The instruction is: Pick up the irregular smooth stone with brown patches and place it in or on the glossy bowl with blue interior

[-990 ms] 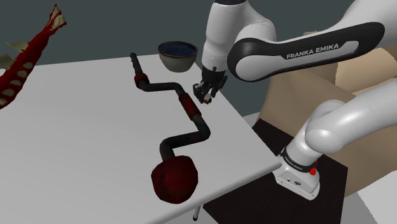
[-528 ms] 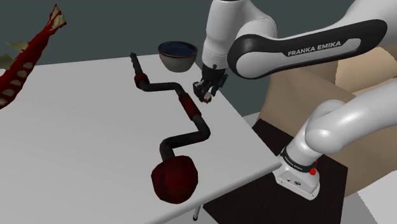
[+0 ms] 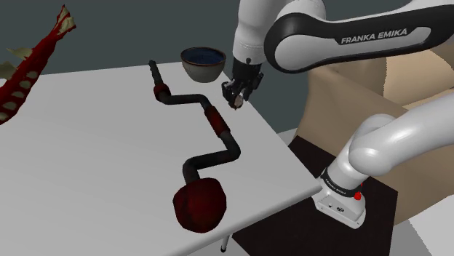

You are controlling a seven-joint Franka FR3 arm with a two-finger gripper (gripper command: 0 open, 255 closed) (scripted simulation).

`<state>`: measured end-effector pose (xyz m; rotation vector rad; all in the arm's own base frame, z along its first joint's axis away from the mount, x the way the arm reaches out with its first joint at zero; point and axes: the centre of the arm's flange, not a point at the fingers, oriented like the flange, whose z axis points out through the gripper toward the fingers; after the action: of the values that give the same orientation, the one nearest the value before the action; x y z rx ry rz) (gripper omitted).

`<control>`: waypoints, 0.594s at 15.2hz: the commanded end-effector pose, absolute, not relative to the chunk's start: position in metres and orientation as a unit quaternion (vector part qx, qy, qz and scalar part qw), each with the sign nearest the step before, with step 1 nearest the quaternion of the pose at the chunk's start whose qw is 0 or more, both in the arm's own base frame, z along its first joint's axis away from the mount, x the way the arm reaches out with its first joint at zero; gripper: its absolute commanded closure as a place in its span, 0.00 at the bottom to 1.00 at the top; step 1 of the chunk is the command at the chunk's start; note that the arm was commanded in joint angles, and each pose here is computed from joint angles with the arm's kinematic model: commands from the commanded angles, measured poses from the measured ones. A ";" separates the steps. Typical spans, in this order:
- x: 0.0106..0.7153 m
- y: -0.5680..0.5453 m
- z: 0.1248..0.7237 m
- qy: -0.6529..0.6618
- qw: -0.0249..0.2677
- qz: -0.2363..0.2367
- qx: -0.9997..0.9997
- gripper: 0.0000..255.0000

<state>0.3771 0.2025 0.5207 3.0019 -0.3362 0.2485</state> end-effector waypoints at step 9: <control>0.377 0.202 0.574 -0.111 0.055 0.082 0.989 1.00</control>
<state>0.3777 0.2024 0.5693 3.0020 -0.3362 0.2483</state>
